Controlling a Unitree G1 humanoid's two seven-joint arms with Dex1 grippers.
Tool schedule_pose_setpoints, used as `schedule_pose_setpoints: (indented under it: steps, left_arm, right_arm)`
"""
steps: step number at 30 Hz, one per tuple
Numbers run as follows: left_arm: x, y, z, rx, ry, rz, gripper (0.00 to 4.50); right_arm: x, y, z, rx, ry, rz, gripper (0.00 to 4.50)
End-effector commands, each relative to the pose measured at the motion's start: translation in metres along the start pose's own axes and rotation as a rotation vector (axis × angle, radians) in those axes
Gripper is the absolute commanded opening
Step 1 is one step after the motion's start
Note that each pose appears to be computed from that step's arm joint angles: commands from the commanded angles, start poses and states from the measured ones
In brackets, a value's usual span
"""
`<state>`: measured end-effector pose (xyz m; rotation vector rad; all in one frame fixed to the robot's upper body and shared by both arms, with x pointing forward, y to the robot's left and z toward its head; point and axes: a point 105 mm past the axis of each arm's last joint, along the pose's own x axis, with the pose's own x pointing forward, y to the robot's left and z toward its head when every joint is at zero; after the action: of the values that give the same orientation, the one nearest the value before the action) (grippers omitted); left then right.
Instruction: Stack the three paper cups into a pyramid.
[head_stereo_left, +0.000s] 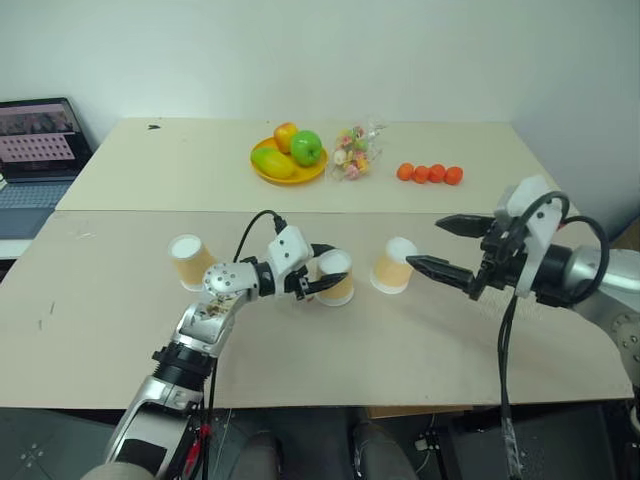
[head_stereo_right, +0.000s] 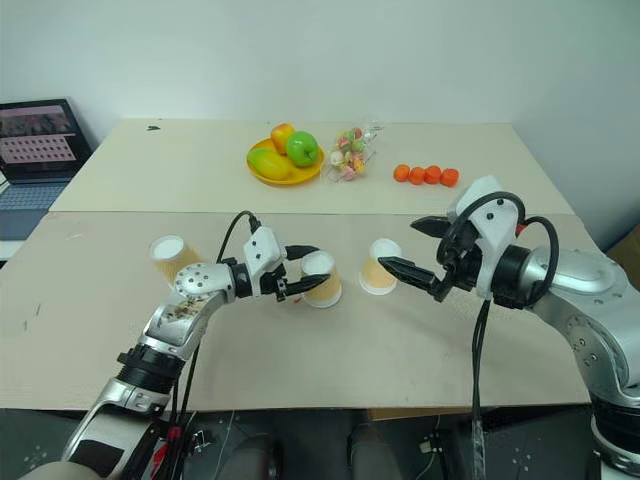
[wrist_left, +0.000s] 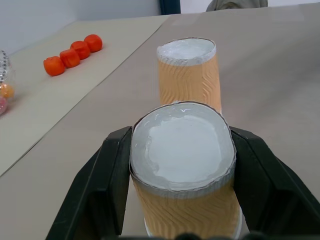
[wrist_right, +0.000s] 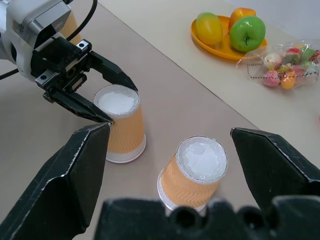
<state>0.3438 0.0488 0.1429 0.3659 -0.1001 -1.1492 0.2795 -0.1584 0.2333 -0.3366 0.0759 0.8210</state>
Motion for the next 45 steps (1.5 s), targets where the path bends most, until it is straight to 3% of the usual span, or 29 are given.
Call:
schedule_pose_setpoints:
  steps: [1,8,10,13,20,23,26,31,37,39,42,45]
  left_arm:
    - [0.008,-0.007,0.01,0.041,-0.024,-0.059,2.54]
    - [0.008,-0.014,0.007,0.021,-0.021,-0.097,2.54]
    - [0.009,-0.015,0.006,0.014,-0.022,-0.1,3.42]
    - [0.009,-0.015,0.007,0.012,-0.025,-0.1,4.37]
    - [0.012,-0.01,0.026,-0.021,-0.093,-0.11,4.44]
    - [0.007,0.008,0.061,-0.014,-0.183,-0.08,4.44]
    - [-0.01,0.044,0.118,-0.074,-0.338,0.008,4.44]
    - [-0.04,0.074,0.15,-0.038,-0.351,0.11,4.44]
    - [-0.094,0.073,0.149,-0.013,-0.248,0.12,4.44]
    - [-0.117,0.075,0.155,-0.126,-0.282,0.139,4.44]
    - [-0.161,0.103,0.148,-0.156,-0.223,0.439,4.44]
    - [-0.193,0.113,0.126,-0.122,-0.135,0.657,4.44]
  right_arm:
    - [-0.007,0.0,0.012,-0.032,-0.039,-0.036,4.5]
    - [-0.008,0.0,0.012,-0.033,-0.042,-0.062,4.5]
    - [-0.008,0.0,0.012,-0.036,-0.045,-0.067,4.5]
    - [-0.009,0.0,0.012,-0.037,-0.046,-0.072,4.5]
    - [-0.01,-0.003,0.011,-0.038,-0.046,-0.086,4.5]
    - [-0.009,-0.004,0.011,-0.034,-0.048,-0.083,4.5]
    - [-0.007,-0.005,0.007,-0.028,-0.04,-0.077,4.5]
    - [-0.003,-0.006,0.005,-0.022,-0.04,-0.058,4.5]
    - [0.004,-0.007,0.005,-0.017,-0.047,-0.004,4.5]
    - [0.006,-0.011,0.004,-0.024,-0.043,0.0,4.5]
    - [0.011,-0.018,0.0,-0.021,-0.027,0.011,4.5]
    - [0.019,-0.018,-0.003,-0.024,-0.021,0.05,4.5]
